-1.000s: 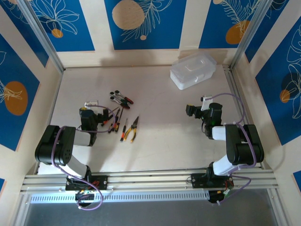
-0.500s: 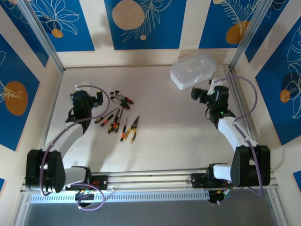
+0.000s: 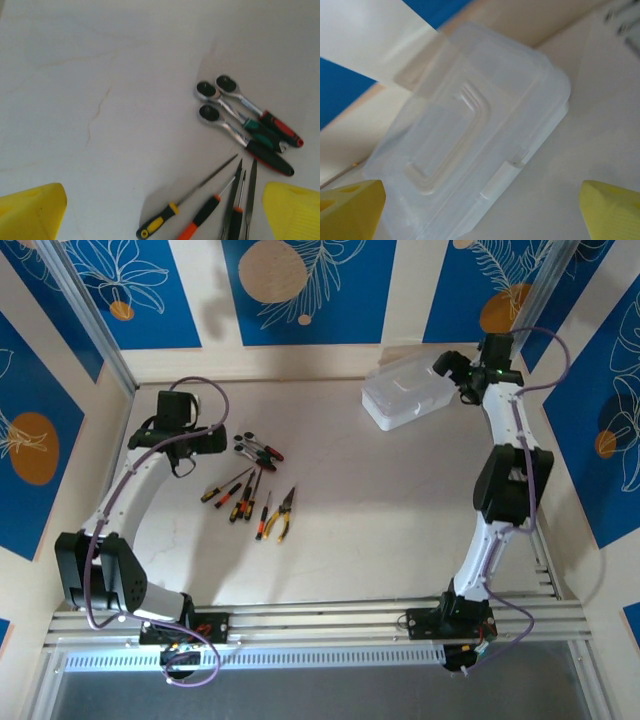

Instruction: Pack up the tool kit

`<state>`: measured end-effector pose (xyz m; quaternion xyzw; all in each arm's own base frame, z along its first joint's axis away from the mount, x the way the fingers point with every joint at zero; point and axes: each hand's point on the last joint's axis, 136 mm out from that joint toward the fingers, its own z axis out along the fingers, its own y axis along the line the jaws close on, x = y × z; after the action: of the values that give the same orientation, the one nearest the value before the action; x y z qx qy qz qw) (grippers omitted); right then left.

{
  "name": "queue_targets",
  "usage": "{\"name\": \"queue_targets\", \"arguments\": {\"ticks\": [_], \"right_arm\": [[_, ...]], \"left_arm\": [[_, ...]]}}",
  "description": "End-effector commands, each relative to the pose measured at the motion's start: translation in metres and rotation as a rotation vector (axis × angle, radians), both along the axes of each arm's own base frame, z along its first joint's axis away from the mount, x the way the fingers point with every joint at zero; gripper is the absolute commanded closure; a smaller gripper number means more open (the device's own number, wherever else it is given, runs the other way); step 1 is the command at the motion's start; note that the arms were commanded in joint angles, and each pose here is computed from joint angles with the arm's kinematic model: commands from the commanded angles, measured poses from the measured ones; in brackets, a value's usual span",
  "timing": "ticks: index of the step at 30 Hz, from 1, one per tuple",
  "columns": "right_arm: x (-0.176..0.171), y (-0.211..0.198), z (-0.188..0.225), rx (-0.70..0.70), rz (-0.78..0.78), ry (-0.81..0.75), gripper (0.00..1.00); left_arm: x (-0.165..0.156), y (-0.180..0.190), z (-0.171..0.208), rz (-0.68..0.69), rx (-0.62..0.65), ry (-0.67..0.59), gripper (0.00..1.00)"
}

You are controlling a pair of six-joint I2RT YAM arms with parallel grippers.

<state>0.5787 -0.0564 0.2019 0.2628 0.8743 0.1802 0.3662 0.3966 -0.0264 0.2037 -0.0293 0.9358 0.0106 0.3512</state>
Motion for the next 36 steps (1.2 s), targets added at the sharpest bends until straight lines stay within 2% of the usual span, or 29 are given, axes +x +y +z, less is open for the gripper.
{"name": "queue_targets", "arguments": {"ticks": [1,9,16,19,25,36], "right_arm": [[-0.005,0.026,-0.028,0.131,-0.008,0.174,0.01],[0.022,0.042,-0.064,0.168,-0.075,0.218,0.01],[0.008,0.027,-0.095,0.141,-0.220,0.330,0.00],[0.002,0.023,-0.103,0.139,-0.256,0.361,0.03],[0.004,0.025,-0.114,0.177,-0.230,0.371,0.11],[0.028,0.015,-0.124,0.308,-0.231,0.312,0.10]], "left_arm": [[-0.017,-0.004,-0.004,-0.009,-0.004,0.076,0.00],[-0.021,-0.005,-0.023,-0.020,0.001,0.117,0.00],[-0.022,-0.004,-0.030,-0.029,0.022,0.134,0.00],[-0.021,-0.005,-0.031,-0.035,0.019,0.136,0.00],[-0.024,-0.005,-0.031,-0.040,0.017,0.135,0.00],[-0.030,-0.008,-0.031,-0.051,-0.002,0.122,0.00]]}}
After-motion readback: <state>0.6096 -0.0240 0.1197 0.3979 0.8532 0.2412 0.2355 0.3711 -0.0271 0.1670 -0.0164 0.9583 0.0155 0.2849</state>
